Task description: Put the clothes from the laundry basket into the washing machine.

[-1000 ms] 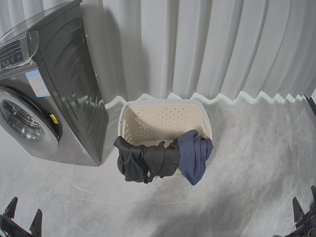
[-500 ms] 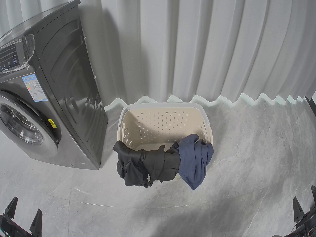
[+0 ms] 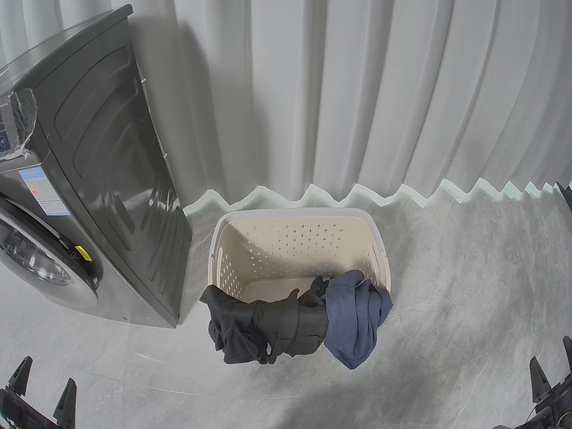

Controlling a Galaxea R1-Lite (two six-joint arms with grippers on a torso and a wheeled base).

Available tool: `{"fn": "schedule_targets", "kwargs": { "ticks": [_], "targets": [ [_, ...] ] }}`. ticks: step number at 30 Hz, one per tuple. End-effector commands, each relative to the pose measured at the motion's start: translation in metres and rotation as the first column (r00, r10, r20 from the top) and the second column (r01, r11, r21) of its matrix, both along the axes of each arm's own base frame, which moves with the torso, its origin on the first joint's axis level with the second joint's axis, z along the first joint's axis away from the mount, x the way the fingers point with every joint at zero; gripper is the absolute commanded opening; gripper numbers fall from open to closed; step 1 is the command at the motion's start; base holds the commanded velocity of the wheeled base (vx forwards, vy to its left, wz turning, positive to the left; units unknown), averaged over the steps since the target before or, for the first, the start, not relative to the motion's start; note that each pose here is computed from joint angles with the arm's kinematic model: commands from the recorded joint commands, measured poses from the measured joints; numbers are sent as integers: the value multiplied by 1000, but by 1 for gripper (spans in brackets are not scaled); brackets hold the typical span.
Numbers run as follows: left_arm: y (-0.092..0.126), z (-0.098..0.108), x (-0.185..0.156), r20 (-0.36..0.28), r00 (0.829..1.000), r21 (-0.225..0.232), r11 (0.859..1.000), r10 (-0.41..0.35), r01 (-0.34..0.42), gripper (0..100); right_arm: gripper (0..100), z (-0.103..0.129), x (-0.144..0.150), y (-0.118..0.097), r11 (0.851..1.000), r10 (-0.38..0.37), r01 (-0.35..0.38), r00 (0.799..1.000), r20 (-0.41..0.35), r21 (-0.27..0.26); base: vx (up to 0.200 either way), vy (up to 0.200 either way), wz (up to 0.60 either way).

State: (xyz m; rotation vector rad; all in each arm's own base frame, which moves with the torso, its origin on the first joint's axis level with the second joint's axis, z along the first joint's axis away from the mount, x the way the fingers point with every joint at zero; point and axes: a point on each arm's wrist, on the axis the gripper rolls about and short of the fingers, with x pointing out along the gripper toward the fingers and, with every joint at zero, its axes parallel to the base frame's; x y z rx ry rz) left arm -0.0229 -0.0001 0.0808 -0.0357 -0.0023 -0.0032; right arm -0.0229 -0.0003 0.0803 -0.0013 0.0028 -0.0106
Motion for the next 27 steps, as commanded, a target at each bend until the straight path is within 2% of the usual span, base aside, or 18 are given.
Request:
{"fn": "schedule_targets", "kwargs": {
  "ticks": [1, 13, 27],
  "targets": [
    [0, -5, 0, -1, 1000, -1, 1000, 0, 0, 100, 100, -5, 0, 0, 1000, 0, 0, 1000, 0, 0, 200, 0, 0],
    [0, -5, 0, -1, 1000, 0, 1000, 0, 0, 100, 100, -5, 0, 0, 1000, 0, 0, 1000, 0, 0, 200, 0, 0],
    [0, -5, 0, -1, 1000, -1, 1000, 0, 0, 100, 100, -5, 0, 0, 1000, 0, 0, 1000, 0, 0, 0, 0, 0]
  ]
}}
